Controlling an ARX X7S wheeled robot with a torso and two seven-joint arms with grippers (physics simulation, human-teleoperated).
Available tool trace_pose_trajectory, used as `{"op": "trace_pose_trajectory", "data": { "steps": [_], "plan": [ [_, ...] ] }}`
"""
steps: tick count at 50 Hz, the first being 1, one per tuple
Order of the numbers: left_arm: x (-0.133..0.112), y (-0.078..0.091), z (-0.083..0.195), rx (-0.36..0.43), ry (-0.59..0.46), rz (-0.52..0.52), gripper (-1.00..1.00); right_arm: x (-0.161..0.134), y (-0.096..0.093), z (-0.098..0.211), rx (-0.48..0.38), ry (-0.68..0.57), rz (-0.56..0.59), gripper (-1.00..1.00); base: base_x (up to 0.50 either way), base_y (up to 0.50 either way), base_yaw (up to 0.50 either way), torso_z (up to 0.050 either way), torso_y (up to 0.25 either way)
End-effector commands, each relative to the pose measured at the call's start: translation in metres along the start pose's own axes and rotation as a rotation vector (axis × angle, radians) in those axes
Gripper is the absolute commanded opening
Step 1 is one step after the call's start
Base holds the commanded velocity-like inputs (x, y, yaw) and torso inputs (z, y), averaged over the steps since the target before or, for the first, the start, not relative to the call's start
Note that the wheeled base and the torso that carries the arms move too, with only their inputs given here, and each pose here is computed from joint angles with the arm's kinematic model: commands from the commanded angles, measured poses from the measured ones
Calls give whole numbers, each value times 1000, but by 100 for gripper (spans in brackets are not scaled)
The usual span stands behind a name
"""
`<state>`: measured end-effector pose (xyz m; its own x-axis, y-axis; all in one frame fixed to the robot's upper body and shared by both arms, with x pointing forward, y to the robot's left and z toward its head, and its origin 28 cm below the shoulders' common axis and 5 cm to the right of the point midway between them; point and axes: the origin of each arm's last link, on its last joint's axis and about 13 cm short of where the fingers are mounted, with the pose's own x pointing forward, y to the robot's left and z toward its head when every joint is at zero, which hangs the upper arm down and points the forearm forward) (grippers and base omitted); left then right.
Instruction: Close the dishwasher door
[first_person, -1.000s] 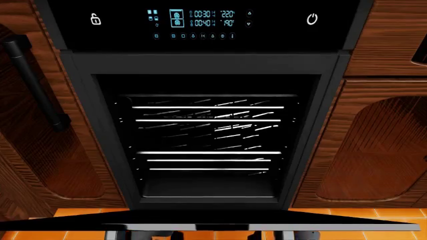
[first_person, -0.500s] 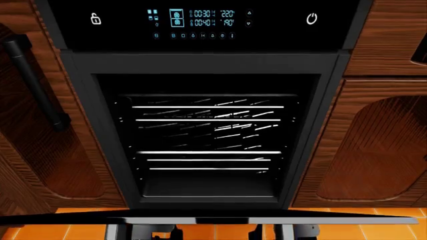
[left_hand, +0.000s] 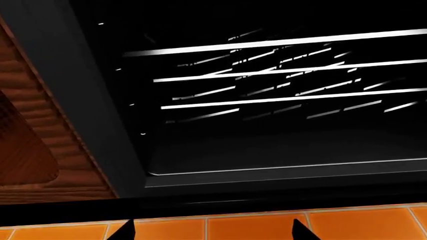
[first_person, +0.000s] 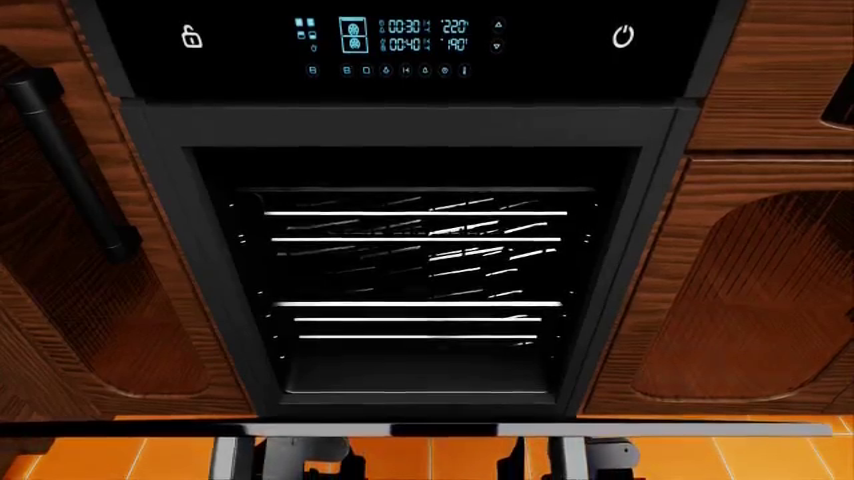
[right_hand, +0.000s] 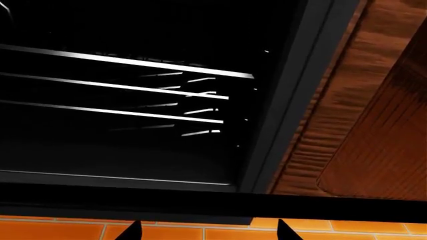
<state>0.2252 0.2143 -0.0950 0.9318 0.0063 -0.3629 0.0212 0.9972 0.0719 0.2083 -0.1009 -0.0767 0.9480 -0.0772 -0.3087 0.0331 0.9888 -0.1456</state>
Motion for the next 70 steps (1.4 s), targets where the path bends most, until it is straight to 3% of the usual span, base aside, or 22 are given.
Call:
{"op": "trace_pose_trajectory", "data": {
  "steps": [1, 37, 52, 70],
  "plan": [
    [6, -2, 10, 3, -43, -8, 100, 15, -1, 25, -22, -111, 0, 100, 0, 0, 0, 0, 0],
    [32, -1, 44, 9, -114, 22, 100, 49, 6, 34, -15, -121, -22, 100, 0, 0, 0, 0, 3],
    [48, 2, 72, 18, -185, 53, 100, 63, 4, 50, -12, -176, -59, 100, 0, 0, 0, 1, 5],
    [59, 5, 95, 16, -202, 69, 100, 78, 2, 70, -18, -220, -82, 100, 0, 0, 0, 2, 7]
  ]
}}
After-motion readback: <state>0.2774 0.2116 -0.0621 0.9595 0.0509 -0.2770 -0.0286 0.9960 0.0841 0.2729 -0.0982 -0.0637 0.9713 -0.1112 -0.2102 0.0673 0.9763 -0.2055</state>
